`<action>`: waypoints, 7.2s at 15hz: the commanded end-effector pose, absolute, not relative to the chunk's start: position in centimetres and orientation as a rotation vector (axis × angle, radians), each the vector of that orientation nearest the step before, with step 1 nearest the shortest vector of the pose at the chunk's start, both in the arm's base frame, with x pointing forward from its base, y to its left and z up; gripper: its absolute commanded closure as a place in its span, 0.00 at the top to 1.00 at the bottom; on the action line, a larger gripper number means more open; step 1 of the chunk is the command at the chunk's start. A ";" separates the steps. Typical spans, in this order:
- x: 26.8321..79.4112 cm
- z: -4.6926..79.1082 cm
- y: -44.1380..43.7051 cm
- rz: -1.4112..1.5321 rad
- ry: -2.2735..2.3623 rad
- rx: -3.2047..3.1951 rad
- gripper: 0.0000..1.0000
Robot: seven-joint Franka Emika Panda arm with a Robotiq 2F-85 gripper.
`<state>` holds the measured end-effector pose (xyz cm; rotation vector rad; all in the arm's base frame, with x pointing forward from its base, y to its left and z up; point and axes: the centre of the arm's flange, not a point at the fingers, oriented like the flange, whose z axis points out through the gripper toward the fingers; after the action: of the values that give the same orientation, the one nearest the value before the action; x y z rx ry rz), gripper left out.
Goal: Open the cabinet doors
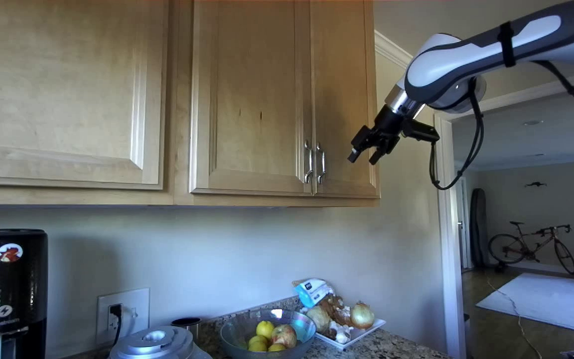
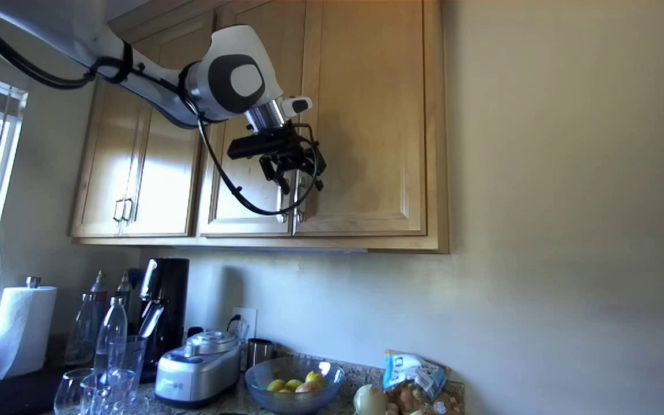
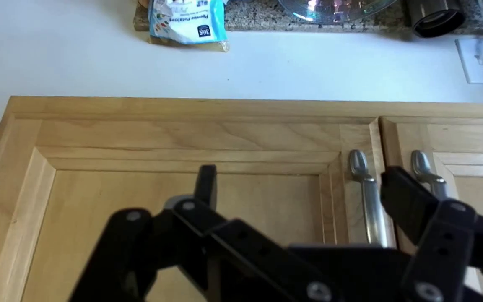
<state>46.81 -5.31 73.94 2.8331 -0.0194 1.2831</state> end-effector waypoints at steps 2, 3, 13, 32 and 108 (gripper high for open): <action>49.6 74.2 -3.9 1.278 -0.089 2.908 1.00; 49.9 74.2 -3.4 1.282 -0.085 2.918 1.00; 52.4 75.6 -2.3 1.357 -0.107 2.855 0.98; 53.8 75.0 -0.5 1.387 -0.032 2.864 0.21; 51.6 69.7 3.2 1.155 0.203 2.791 1.00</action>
<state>50.32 3.44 67.54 2.7894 0.2945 1.0629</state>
